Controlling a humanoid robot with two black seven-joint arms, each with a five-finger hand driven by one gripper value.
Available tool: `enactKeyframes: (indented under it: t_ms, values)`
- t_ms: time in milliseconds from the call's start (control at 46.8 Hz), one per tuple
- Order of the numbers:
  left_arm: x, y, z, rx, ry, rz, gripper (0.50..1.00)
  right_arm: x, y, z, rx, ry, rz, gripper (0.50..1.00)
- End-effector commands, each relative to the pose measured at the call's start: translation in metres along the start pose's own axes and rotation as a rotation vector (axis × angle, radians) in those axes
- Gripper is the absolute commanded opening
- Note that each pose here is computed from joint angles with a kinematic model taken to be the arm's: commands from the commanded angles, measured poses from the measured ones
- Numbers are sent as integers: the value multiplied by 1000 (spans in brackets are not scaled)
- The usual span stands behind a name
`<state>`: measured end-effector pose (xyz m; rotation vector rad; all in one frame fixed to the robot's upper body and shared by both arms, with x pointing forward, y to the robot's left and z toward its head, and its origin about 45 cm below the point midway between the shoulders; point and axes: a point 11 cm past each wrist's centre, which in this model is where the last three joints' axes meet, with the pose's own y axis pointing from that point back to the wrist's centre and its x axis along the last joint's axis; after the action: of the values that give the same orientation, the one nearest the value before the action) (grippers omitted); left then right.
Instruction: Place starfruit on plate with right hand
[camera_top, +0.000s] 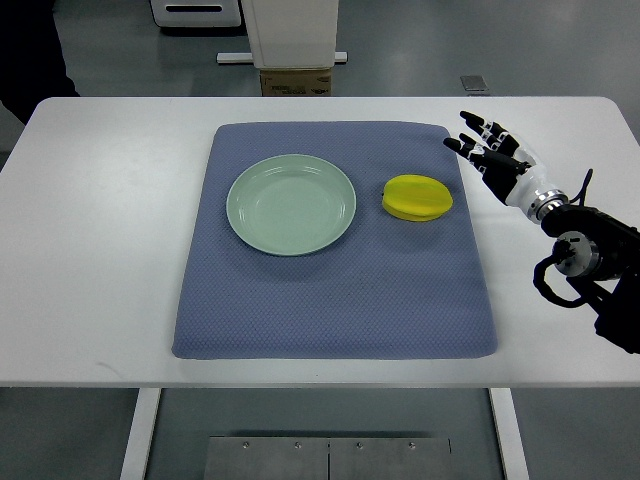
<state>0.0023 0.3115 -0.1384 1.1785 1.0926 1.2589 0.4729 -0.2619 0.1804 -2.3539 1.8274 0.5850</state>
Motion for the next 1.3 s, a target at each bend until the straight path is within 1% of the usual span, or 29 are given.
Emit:
enactKeyframes:
  t_ms: [0, 299, 385, 705, 812, 919, 1197, 1283]
  values:
    - [0, 0, 0, 0, 1, 0, 1000, 0, 0, -1, 2, 0, 1, 1000]
    - [0, 0, 0, 0, 1, 0, 1000, 0, -1, -3, 5, 1, -1, 1000]
    - [0, 0, 1, -2, 2, 1, 1000, 10, 2, -10, 14, 12, 16, 1000]
    - [0, 0, 1, -2, 2, 1, 1000, 16, -1, -31, 81, -38, 47, 1000]
    - [0, 0, 0, 0, 1, 1, 1000, 14, -3, -43, 124, -58, 48, 1000]
    - [0, 0, 1, -2, 2, 1, 1000, 20, -3, -52, 153, -77, 77, 1000]
    - [0, 0, 1, -2, 1, 1, 1000, 22, -3, -54, 161, -84, 84, 1000]
    - [0, 0, 3, -5, 1, 1, 1000, 23, -2, -56, 194, -77, 87, 1000]
